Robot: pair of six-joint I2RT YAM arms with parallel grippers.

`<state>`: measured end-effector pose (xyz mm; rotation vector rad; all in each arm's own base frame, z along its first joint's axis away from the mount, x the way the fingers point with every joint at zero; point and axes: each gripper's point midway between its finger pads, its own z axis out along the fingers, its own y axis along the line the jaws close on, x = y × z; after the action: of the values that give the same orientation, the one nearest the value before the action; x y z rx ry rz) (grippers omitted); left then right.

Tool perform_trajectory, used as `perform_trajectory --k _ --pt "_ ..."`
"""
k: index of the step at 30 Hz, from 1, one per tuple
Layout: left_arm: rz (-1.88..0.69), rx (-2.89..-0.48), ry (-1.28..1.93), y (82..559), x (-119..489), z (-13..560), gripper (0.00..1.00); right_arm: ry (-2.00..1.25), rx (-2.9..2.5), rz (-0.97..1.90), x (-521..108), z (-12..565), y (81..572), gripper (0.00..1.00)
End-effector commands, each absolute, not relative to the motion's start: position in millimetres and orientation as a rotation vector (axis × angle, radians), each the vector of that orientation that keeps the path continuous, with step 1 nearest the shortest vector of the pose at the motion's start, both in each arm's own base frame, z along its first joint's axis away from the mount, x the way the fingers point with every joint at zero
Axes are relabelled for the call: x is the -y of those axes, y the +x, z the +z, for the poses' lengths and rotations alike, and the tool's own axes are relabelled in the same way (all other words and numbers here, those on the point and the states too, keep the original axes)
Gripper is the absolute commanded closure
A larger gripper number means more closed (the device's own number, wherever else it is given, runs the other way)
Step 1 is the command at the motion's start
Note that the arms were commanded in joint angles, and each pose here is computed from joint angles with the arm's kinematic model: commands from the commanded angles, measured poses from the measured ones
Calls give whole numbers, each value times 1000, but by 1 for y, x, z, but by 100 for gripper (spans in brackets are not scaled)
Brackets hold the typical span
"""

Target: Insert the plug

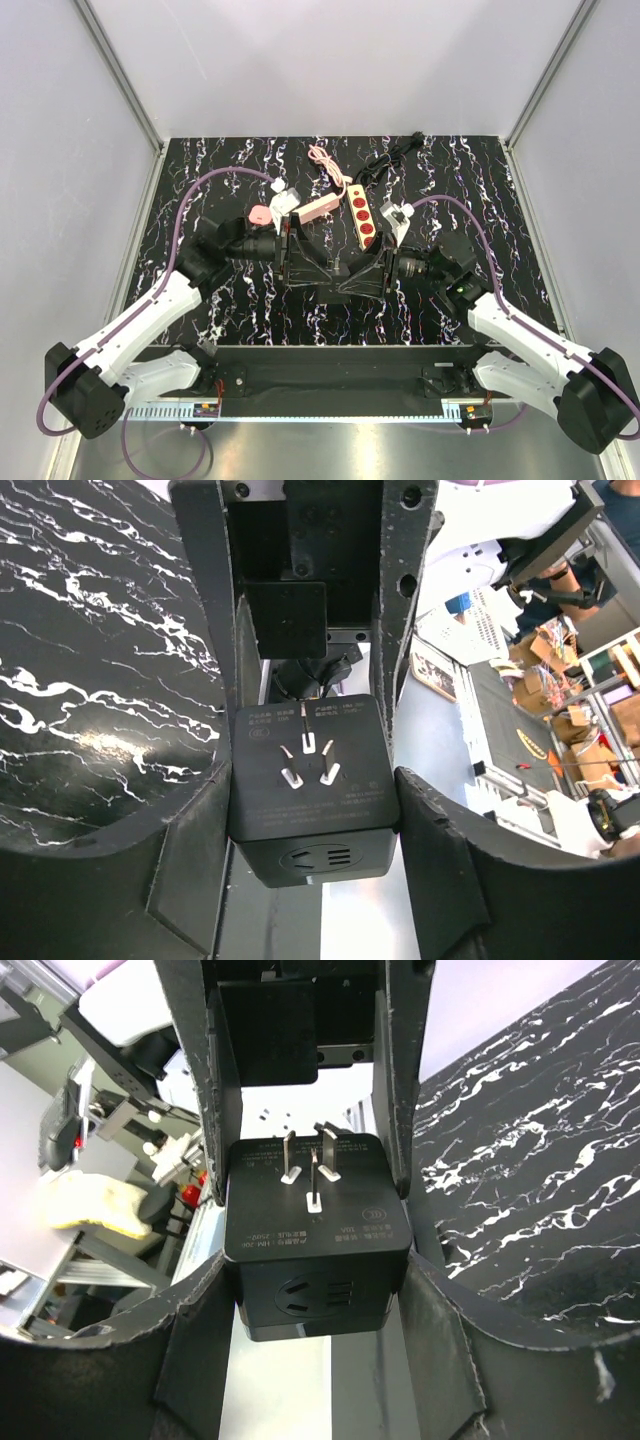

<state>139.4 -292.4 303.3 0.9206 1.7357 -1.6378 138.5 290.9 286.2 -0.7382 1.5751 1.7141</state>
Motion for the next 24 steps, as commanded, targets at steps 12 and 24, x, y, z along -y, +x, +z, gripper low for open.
perform_trajectory --k 12,24 --pt "-1699 -1629 803 154 301 331 100 -601 -1470 1617 -287 343 157 1" --pt "-1795 -1316 278 206 279 431 100 105 -1208 1535 -226 410 212 0"
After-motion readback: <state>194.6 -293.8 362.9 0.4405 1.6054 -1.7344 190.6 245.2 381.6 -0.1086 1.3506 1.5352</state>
